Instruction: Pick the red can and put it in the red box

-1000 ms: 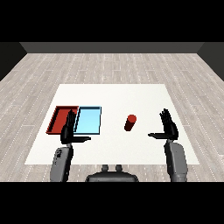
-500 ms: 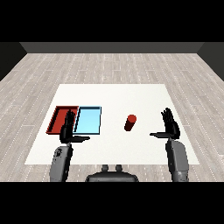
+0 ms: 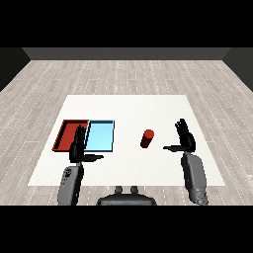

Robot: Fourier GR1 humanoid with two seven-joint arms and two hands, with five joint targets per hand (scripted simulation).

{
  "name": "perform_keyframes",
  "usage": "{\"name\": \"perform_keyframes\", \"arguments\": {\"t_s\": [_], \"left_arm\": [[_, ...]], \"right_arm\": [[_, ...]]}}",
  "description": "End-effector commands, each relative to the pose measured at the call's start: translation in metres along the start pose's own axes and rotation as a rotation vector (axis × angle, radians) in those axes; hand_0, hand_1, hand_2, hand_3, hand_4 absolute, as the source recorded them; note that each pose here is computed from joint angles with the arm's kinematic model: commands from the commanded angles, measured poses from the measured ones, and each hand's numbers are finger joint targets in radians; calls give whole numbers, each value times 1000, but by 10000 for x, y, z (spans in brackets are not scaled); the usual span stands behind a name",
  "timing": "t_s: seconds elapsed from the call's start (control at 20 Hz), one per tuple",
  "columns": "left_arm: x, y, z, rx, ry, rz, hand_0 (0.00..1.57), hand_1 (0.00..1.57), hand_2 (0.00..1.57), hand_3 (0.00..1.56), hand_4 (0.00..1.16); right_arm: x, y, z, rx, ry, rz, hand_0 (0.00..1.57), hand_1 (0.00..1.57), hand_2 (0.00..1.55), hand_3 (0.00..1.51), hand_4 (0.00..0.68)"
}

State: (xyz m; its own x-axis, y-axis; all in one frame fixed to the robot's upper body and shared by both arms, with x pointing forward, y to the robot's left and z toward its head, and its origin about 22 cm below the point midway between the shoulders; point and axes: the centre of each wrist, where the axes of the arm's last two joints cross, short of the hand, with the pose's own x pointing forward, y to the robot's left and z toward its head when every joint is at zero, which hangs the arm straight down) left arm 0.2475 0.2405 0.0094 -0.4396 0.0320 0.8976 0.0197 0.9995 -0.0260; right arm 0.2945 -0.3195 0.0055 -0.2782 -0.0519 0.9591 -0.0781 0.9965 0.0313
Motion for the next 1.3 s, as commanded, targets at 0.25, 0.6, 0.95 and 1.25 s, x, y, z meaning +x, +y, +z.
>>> {"name": "perform_keyframes", "arguments": {"t_s": [0.25, 0.6, 0.95, 1.25], "left_arm": [[8, 14, 148, 3, 3, 42, 0, 0, 0, 0, 0], [-56, 295, -30, 3, -7, 4, 0, 0, 0, 0, 0], [91, 43, -104, 13, -12, 31, 0, 0, 0, 0, 0], [-35, 4, -34, 38, -21, 42, 0, 0, 0, 0, 0]], "right_arm": [[-332, 249, -187, 13, 79, -45, 0, 0, 0, 0, 0], [-538, 602, -278, 53, 117, -84, 0, 0, 0, 0, 0], [-668, 669, -168, 58, 136, -145, 0, 0, 0, 0, 0], [-825, 647, -31, 61, 178, -167, 0, 0, 0, 0, 0]]}}
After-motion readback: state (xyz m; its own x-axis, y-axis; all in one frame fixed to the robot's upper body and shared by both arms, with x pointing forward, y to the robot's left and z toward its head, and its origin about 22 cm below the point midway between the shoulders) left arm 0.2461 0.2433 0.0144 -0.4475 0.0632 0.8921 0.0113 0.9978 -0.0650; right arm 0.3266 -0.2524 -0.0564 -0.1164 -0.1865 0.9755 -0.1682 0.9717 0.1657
